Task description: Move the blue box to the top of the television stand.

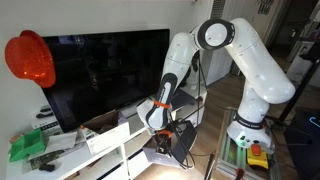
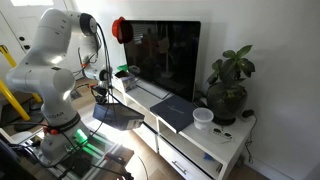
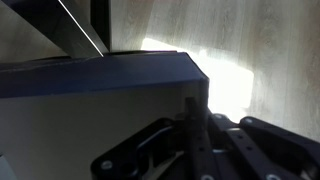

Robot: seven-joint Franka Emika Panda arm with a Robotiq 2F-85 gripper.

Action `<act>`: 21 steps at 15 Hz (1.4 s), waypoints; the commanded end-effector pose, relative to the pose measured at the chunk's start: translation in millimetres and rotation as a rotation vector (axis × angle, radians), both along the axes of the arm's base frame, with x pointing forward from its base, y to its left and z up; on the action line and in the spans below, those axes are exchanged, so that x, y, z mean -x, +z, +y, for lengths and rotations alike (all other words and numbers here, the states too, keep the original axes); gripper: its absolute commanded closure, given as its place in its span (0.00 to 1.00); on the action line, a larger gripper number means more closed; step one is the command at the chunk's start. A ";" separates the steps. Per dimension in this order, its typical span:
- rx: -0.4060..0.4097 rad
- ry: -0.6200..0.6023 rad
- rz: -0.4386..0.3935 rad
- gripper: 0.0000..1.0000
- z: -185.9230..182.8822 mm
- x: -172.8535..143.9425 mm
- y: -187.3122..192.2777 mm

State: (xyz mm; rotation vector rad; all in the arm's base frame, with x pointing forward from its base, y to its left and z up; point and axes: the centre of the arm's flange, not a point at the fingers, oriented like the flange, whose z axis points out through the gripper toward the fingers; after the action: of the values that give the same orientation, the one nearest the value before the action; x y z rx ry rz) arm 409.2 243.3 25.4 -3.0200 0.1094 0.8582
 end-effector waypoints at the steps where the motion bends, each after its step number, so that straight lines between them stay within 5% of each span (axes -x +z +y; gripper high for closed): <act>1: -0.003 0.006 0.050 0.99 5.0 26.3 50.4; 9: 0.024 0.030 0.158 0.99 4.5 47.1 131.7; 16: 0.049 0.014 0.029 0.99 -5.3 36.7 200.8; 21: 0.137 0.001 -0.159 0.99 -25.3 8.1 225.0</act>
State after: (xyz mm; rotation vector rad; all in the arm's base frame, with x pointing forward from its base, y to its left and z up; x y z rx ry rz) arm 396.6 235.1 234.0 -3.1140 0.1090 0.7854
